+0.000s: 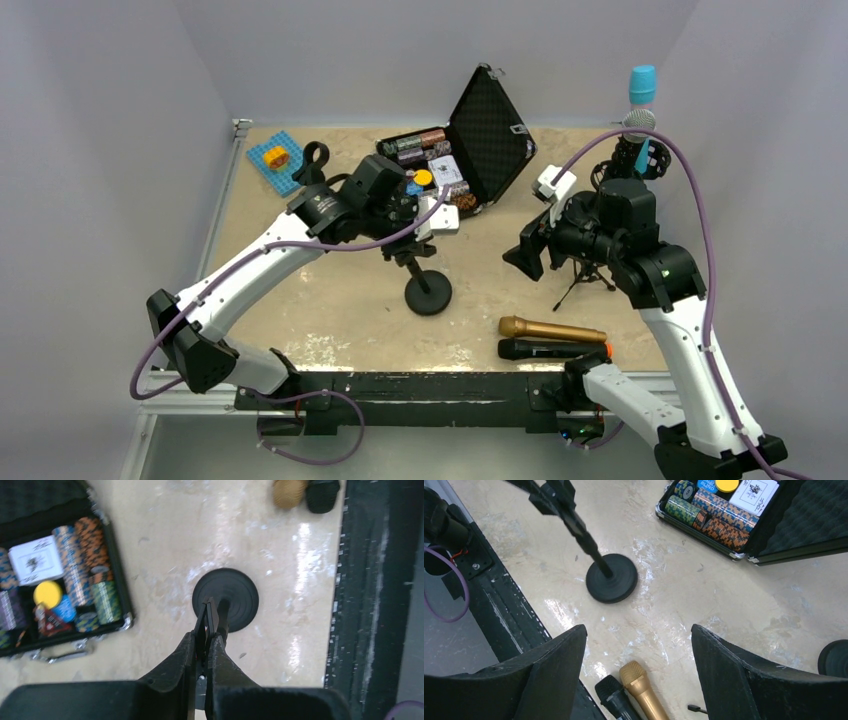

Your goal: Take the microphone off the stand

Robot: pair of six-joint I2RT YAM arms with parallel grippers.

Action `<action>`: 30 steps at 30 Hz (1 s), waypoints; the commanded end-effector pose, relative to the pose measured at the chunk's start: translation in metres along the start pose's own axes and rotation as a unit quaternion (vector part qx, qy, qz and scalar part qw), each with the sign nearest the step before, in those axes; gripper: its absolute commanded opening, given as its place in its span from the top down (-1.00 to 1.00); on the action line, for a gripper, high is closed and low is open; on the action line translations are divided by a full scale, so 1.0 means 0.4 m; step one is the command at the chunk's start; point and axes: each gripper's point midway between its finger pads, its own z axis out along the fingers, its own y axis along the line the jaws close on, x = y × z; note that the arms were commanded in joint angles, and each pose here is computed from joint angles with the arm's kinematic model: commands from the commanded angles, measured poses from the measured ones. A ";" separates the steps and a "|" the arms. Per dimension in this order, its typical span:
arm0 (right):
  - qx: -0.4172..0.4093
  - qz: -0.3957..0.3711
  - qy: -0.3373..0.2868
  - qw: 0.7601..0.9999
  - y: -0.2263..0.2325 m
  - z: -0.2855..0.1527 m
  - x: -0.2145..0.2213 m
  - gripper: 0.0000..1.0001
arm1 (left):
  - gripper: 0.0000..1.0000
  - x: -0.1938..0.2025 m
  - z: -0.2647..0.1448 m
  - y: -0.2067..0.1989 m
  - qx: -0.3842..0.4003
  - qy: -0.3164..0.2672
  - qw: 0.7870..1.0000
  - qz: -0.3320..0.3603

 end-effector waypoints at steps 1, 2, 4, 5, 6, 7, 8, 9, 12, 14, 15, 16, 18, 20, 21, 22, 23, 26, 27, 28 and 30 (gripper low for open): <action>-0.001 -0.002 -0.031 1.000 -0.002 -0.005 -0.044 -0.58 | 1.00 0.085 -0.097 0.135 -0.120 0.079 0.989 0.015; -0.001 0.000 -0.031 1.000 -0.003 -0.003 -0.044 -0.59 | 1.00 0.092 -0.106 0.157 -0.132 0.084 0.988 0.014; -0.004 0.002 -0.032 0.999 -0.003 0.000 -0.045 -0.58 | 1.00 0.110 -0.124 0.192 -0.152 0.101 0.983 0.013; -0.004 0.002 -0.032 0.999 -0.004 0.001 -0.046 -0.58 | 1.00 0.117 -0.136 0.210 -0.162 0.110 0.981 0.010; -0.006 0.003 -0.032 0.999 -0.004 0.003 -0.046 -0.58 | 1.00 0.124 -0.141 0.223 -0.166 0.117 0.979 0.007; -0.006 0.005 -0.031 0.999 -0.004 0.005 -0.045 -0.58 | 1.00 0.130 -0.148 0.235 -0.171 0.123 0.978 0.002; -0.007 0.005 -0.031 0.999 -0.005 0.006 -0.045 -0.58 | 1.00 0.133 -0.153 0.246 -0.176 0.126 0.976 -0.002; -0.008 0.005 -0.031 0.999 -0.004 0.007 -0.046 -0.58 | 1.00 0.136 -0.158 0.256 -0.182 0.129 0.975 -0.004; -0.009 0.006 -0.029 1.000 -0.005 0.008 -0.046 -0.58 | 1.00 0.139 -0.166 0.280 -0.196 0.136 0.971 0.002; -0.009 0.006 -0.029 1.000 -0.005 0.009 -0.045 -0.58 | 1.00 0.141 -0.170 0.296 -0.207 0.143 0.968 0.004; -0.009 0.005 -0.029 1.000 -0.006 0.009 -0.045 -0.58 | 1.00 0.142 -0.173 0.305 -0.214 0.146 0.966 0.005; -0.009 0.005 -0.029 1.000 -0.006 0.011 -0.044 -0.58 | 1.00 0.142 -0.174 0.316 -0.221 0.148 0.964 0.008; -0.010 0.006 -0.030 1.000 -0.007 0.013 -0.043 -0.58 | 1.00 0.140 -0.176 0.339 -0.233 0.148 0.961 0.012; -0.010 0.006 -0.030 0.999 -0.007 0.014 -0.043 -0.58 | 1.00 0.130 -0.176 0.359 -0.241 0.143 0.960 0.015; -0.011 0.007 -0.030 0.999 -0.007 0.014 -0.044 -0.58 | 1.00 0.122 -0.175 0.374 -0.246 0.139 0.959 0.018; -0.011 0.007 -0.030 0.999 -0.007 0.014 -0.046 -0.58 | 1.00 0.116 -0.174 0.386 -0.251 0.136 0.958 0.020; -0.011 0.005 -0.031 0.999 -0.006 0.011 -0.050 -0.58 | 1.00 0.113 -0.174 0.396 -0.253 0.135 0.958 0.020; -0.010 0.001 -0.042 0.999 -0.002 -0.004 -0.078 -0.57 | 1.00 0.121 -0.171 0.427 -0.263 0.146 0.953 0.018; -0.009 -0.003 -0.048 0.999 0.001 -0.013 -0.092 -0.57 | 1.00 0.123 -0.167 0.433 -0.263 0.147 0.953 0.017; -0.007 -0.007 -0.054 0.999 0.002 -0.024 -0.110 -0.57 | 1.00 0.124 -0.163 0.438 -0.263 0.148 0.953 0.017; -0.003 -0.022 -0.068 0.997 0.005 -0.049 -0.151 -0.57 | 1.00 0.129 -0.156 0.446 -0.262 0.151 0.953 0.015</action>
